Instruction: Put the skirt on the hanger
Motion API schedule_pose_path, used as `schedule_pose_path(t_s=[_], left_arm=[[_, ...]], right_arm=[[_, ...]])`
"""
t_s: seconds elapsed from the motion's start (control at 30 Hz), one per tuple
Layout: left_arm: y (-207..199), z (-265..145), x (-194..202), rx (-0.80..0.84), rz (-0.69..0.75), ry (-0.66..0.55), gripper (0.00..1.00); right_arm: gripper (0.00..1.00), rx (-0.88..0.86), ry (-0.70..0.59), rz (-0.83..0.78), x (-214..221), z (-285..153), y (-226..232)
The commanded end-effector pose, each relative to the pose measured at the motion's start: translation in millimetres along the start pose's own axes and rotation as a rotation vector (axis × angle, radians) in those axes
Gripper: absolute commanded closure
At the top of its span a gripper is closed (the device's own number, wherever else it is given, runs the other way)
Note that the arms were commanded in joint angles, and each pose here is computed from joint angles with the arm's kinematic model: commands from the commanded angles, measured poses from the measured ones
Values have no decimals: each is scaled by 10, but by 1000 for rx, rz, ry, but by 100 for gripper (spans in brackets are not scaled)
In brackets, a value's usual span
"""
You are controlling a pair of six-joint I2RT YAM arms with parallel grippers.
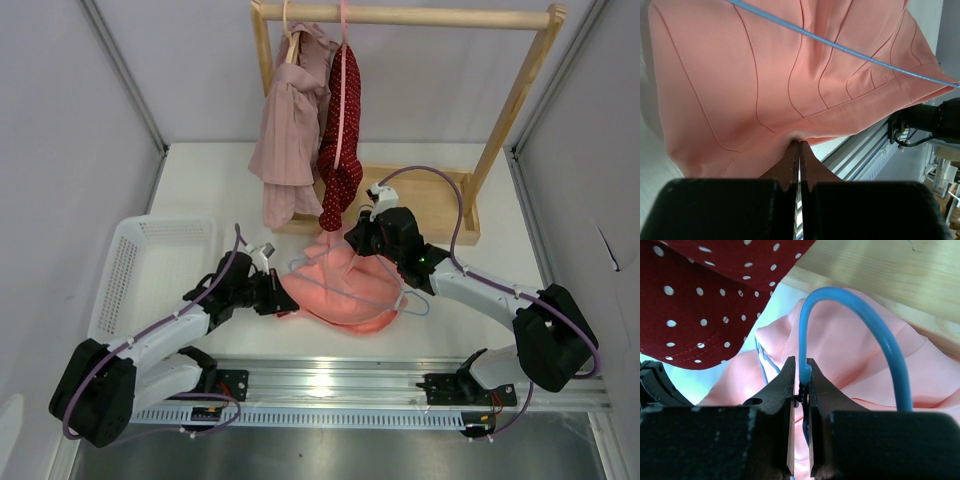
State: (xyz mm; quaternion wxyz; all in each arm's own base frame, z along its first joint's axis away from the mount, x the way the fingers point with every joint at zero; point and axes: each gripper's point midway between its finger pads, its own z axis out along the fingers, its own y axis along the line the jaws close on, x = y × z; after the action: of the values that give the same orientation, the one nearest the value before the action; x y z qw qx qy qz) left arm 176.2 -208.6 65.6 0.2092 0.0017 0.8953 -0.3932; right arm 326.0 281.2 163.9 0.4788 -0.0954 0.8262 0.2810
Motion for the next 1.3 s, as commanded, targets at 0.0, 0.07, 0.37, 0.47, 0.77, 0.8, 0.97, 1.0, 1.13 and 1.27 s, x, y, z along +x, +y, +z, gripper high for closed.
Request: schedule_pose_path(t_s=[0.0, 0.07, 0.37, 0.47, 0.77, 0.8, 0.97, 1.0, 1.13, 1.27], left_arm=[[-21, 5, -18, 68, -10, 4, 99], [51, 3, -8, 56, -30, 3, 99], [83, -23, -36, 64, -53, -1, 100], [69, -55, -74, 79, -72, -9, 100], [12, -145, -227, 158, -115, -49, 100], [3, -149, -231, 164, -117, -48, 100], [5, -200, -299, 181, -132, -66, 100], [0, -205, -306, 184, -133, -67, 100], [-5, -222, -339, 203, -145, -72, 100], [-28, -247, -361, 223, -146, -75, 100]], right_arm=[[100, -15, -33, -23, -88, -26, 12], [100, -8, -24, -20, -42, -15, -27], [100, 15, -19, -18, 3, -19, -154], [100, 26, -15, -12, 25, -20, -246], [100, 58, -20, 19, 60, -47, -505], [100, 61, -21, 21, 64, -45, -520], [100, 75, -8, 30, 120, -32, -628], [100, 82, -10, 33, 115, -34, -660], [100, 88, -18, 37, 80, -49, -698], [100, 91, -16, 42, 79, -47, -727]])
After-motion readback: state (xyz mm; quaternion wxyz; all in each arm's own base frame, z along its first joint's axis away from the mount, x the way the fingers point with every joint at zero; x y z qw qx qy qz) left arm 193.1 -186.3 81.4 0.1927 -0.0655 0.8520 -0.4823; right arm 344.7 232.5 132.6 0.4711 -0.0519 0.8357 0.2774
